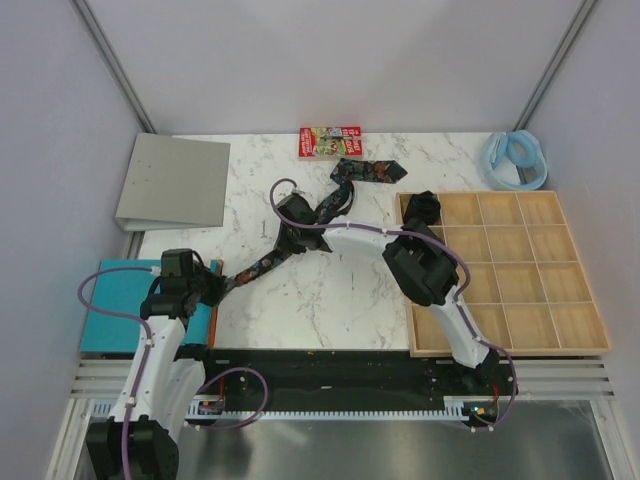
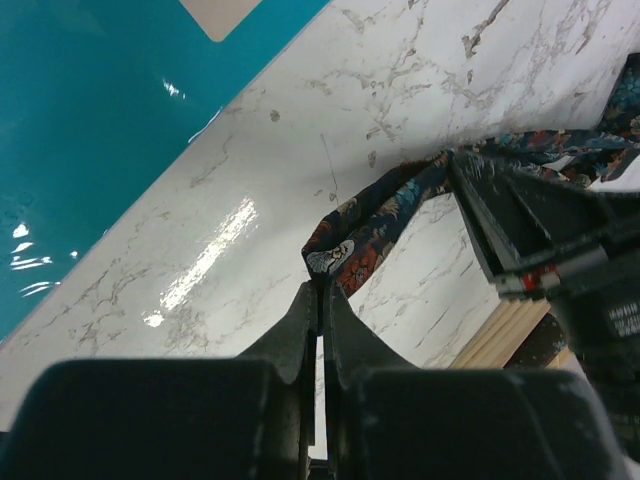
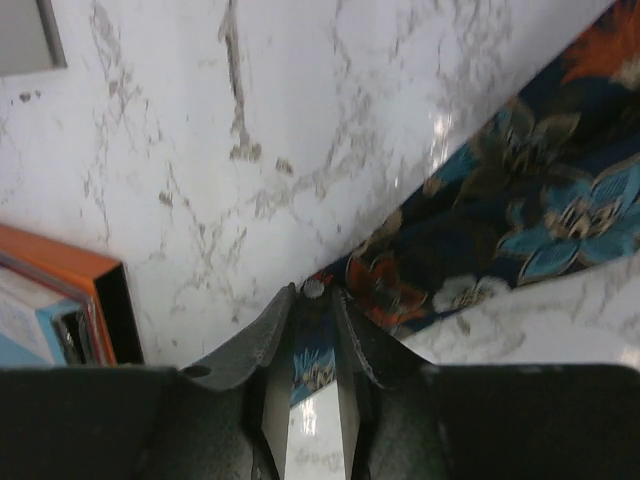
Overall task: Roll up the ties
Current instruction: Move the tie to the center of the board, then flatten out the tie at the center of the board.
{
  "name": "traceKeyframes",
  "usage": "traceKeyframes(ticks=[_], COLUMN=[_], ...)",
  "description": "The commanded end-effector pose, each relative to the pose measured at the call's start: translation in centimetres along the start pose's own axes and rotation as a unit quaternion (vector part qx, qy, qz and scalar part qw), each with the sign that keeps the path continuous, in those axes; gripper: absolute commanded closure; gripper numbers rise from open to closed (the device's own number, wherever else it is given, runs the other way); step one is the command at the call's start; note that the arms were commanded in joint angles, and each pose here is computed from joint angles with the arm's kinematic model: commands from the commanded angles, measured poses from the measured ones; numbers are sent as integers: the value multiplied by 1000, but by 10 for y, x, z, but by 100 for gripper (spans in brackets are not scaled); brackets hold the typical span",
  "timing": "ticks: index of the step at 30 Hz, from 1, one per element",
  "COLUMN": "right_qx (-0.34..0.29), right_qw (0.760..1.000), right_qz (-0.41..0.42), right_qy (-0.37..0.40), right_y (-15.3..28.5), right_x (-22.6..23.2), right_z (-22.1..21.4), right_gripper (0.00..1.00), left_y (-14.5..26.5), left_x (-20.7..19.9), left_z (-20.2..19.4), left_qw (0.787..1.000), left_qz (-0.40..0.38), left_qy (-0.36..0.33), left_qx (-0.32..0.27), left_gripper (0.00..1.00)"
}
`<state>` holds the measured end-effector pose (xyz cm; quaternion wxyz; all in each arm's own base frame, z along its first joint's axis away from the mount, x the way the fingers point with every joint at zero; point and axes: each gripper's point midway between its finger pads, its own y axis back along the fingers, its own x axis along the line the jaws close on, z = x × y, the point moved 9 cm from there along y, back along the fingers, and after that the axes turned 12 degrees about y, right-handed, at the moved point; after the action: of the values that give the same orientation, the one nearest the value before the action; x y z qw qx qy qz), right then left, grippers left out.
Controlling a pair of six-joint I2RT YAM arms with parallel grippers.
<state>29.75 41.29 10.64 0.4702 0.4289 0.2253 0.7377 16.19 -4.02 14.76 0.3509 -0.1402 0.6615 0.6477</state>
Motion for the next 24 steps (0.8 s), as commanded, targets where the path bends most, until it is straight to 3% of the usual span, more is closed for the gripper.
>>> traceKeyframes(ticks=[1,4,6,10,12,17,24], right_qx=[5,13,-13,-75,-115,-115,-102], right_qw=[1000,998,998,996,993,989,986], right_qz=[-20,-43,-23,-2,-15,-91,-133], right_qy=[24,36,48,49,30,-7,5], right_y=[-32,-53,-50,0,37,64,63], right_x=[-17,-30,-27,-28,-43,-107,-142], right_z=[25,52,92,152,182,187,178], right_gripper=[71,70,69,61,52,30,16], left_y=[10,15,19,21,22,29,44], left_x=[6,7,9,10,11,6,-9], left_z=[0,-2,-3,-8,-9,-10,-5], left_qw=[1000,1000,1000,1000,1000,999,997], left_qz=[6,-1,-3,-15,-22,-46,-68], left_qy=[-12,-12,-12,-7,-4,-7,-44], left_qx=[-9,-10,-11,8,11,12,1], left_gripper=[98,98,98,98,98,98,98])
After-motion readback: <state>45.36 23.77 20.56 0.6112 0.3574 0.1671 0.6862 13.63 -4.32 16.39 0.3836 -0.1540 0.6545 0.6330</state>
